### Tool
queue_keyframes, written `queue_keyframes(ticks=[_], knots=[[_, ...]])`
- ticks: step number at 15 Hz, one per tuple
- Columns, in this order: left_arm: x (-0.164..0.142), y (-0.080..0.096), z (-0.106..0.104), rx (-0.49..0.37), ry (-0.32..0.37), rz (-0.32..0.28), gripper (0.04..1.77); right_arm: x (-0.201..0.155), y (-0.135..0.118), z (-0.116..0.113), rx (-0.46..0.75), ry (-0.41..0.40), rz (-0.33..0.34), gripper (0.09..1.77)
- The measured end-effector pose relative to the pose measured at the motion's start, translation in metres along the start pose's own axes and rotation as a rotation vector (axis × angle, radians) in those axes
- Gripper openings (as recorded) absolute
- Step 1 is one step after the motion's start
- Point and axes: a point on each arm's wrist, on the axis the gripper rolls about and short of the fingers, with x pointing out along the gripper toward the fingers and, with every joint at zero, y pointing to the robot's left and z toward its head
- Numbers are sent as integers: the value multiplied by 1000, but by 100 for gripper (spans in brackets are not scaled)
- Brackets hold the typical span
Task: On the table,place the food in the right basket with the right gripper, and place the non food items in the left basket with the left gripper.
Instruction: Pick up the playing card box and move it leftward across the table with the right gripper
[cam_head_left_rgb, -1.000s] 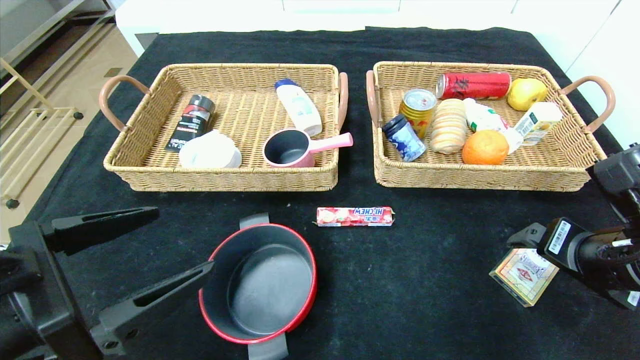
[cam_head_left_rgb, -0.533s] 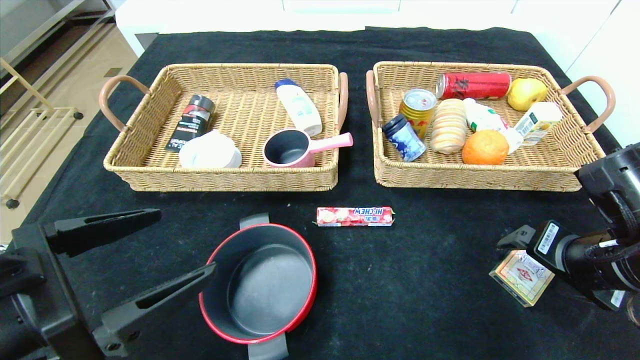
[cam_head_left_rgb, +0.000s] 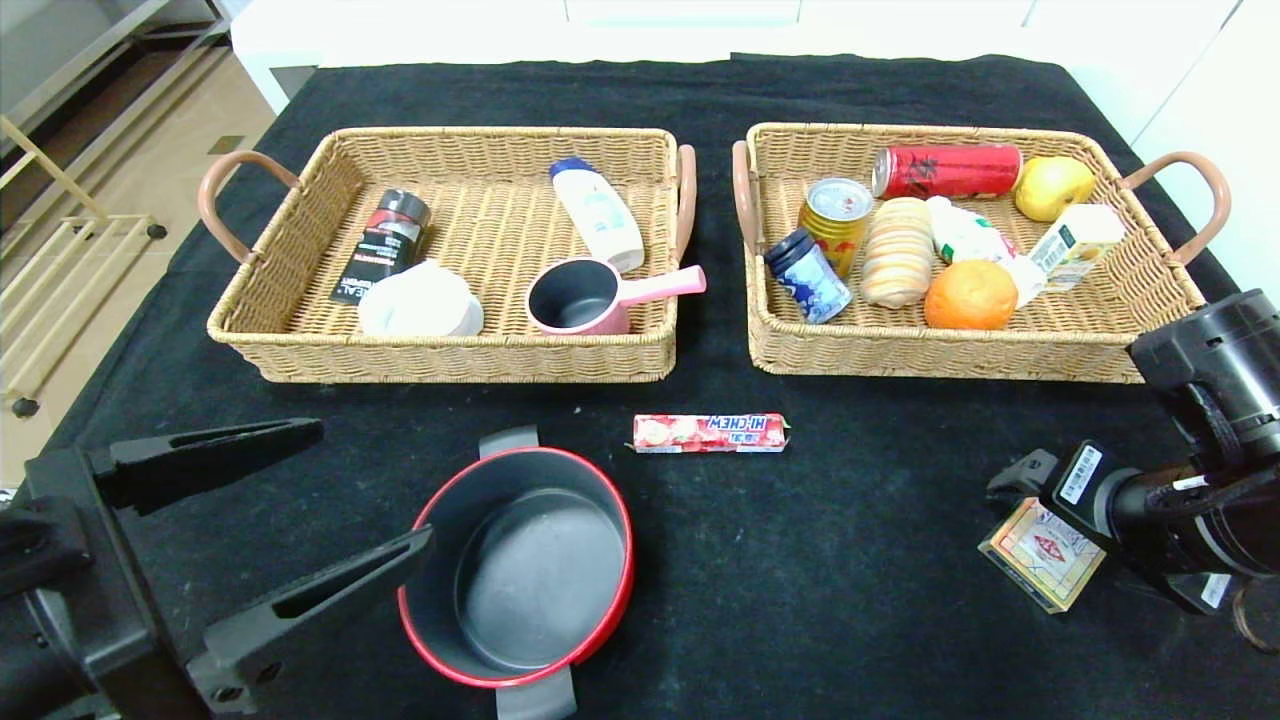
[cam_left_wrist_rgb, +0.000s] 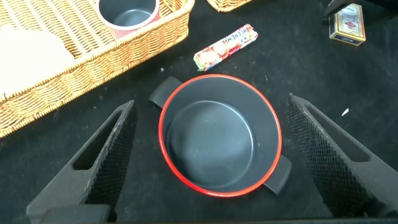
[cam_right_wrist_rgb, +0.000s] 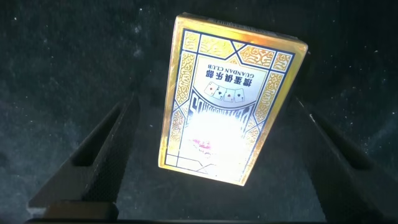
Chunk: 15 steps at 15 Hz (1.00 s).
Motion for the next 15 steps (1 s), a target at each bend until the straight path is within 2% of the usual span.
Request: queue_keyframes(ticks=[3,4,7,8,15], knots=[[0,0,0,0,-1,-1,172,2,0,-1,-2,3,-8,171],[0,0,0,0,-1,-1,172,3,0,-1,-3,4,-11,164],[0,0,0,0,0,-2,172,6,0,-2,-6,10,-22,121],[0,0,0,0,0,-2,172,7,0,-2,-7,14,-24,114],[1,0,-1,1,6,-3,172,13,1,-4,-12,24,-38,109]])
